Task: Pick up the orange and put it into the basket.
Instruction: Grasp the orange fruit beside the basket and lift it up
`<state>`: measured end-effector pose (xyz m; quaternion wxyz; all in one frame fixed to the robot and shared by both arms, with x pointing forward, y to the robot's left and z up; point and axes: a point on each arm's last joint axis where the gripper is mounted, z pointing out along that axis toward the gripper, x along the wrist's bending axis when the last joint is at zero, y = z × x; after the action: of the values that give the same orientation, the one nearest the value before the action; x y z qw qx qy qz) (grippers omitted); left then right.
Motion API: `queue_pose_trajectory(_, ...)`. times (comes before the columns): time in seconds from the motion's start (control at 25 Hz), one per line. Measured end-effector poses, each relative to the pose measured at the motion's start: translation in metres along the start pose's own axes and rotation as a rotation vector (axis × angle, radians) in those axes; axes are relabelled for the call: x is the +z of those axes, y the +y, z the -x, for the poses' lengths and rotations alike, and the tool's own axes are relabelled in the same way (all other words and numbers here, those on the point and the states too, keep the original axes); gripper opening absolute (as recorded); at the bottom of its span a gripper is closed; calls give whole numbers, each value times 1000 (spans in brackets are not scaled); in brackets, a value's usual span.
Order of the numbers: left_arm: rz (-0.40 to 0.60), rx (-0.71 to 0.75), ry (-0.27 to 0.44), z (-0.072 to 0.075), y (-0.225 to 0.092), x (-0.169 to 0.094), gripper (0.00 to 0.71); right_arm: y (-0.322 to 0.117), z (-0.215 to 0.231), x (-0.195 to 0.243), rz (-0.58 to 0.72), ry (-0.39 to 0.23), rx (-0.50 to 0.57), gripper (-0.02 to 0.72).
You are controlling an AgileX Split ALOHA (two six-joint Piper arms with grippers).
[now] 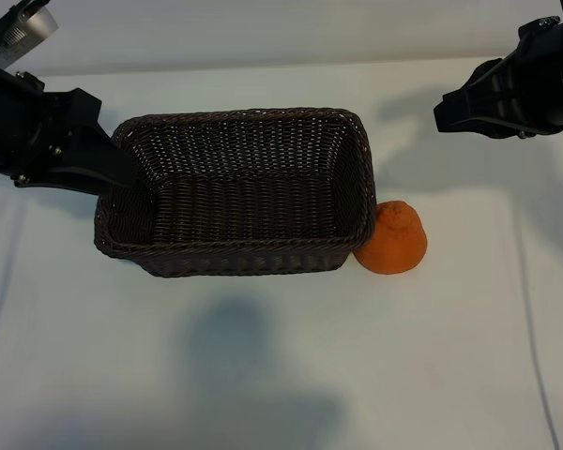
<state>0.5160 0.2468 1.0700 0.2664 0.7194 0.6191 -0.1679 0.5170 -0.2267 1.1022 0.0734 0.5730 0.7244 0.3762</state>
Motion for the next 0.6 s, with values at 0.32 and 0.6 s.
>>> queue_pose_trajectory(0.32,4,-2,2,0,0,0,419,5,2,0,52,-20,0,232)
queue_pose_trajectory(0.6,25,5,9,-1,2,0,419,5,4,0,54,-47,-24,256)
